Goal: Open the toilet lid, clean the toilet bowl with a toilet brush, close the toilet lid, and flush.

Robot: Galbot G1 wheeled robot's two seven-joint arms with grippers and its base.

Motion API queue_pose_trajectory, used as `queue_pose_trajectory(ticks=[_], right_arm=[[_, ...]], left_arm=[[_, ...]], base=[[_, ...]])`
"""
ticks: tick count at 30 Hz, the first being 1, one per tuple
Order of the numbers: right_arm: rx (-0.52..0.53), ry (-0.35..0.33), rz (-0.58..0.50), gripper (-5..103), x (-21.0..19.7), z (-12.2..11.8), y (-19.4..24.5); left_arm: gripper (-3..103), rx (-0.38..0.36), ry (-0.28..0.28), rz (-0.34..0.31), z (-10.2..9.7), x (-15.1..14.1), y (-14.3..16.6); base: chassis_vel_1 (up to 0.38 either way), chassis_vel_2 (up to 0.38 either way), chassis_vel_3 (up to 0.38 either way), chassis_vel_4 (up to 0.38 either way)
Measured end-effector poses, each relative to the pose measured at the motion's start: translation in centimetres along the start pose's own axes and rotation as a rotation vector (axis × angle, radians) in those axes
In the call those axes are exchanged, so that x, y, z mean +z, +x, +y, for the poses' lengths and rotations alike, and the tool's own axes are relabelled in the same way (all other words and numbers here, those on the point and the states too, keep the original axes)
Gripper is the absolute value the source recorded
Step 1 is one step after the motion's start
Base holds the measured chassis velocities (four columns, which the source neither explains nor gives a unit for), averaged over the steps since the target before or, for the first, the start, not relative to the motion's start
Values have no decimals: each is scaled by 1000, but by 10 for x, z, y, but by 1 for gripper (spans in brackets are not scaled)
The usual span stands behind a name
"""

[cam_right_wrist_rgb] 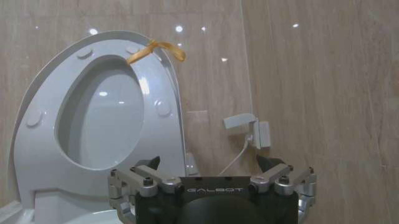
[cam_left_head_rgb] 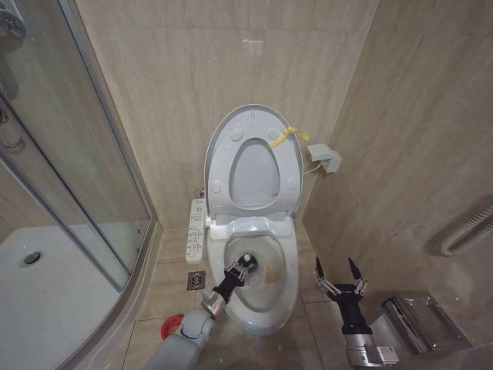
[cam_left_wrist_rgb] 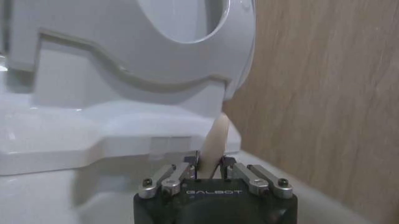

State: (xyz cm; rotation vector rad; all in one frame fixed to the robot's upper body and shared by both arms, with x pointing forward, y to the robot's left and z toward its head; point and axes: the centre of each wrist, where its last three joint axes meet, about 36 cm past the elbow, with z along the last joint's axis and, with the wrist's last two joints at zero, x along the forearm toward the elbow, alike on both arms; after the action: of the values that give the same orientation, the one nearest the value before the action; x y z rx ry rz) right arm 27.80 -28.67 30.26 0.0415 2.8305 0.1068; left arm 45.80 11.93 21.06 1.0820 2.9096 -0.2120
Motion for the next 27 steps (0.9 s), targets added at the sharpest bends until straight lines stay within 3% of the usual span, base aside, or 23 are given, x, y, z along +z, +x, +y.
queue_pose_trajectory(ticks=[2, 6, 14, 18, 24, 27], right_arm=[[0, 0, 0, 100, 0, 0, 0], [1, 3, 3, 100, 0, -1, 1], [2, 13, 3, 100, -1, -5, 1], [5, 13, 4, 100, 1, -6, 2], [5, 12, 4, 100, 2, -6, 2], [4, 12, 3, 100, 2, -6, 2]], left_arm=[[22, 7, 11, -21, -6, -5, -7], [24, 53, 59, -145, -31, -40, -38], [23, 134, 129, -234, -58, -57, -50], [22, 139, 131, -201, -61, -35, -42], [22, 92, 92, -88, -41, 9, -20], [26, 85, 87, -87, -36, 9, -17]], base=[[0, 0, 0, 0], [0, 0, 0, 0], [0, 0, 0, 0], [0, 0, 0, 0], [0, 0, 0, 0], [0, 0, 0, 0]])
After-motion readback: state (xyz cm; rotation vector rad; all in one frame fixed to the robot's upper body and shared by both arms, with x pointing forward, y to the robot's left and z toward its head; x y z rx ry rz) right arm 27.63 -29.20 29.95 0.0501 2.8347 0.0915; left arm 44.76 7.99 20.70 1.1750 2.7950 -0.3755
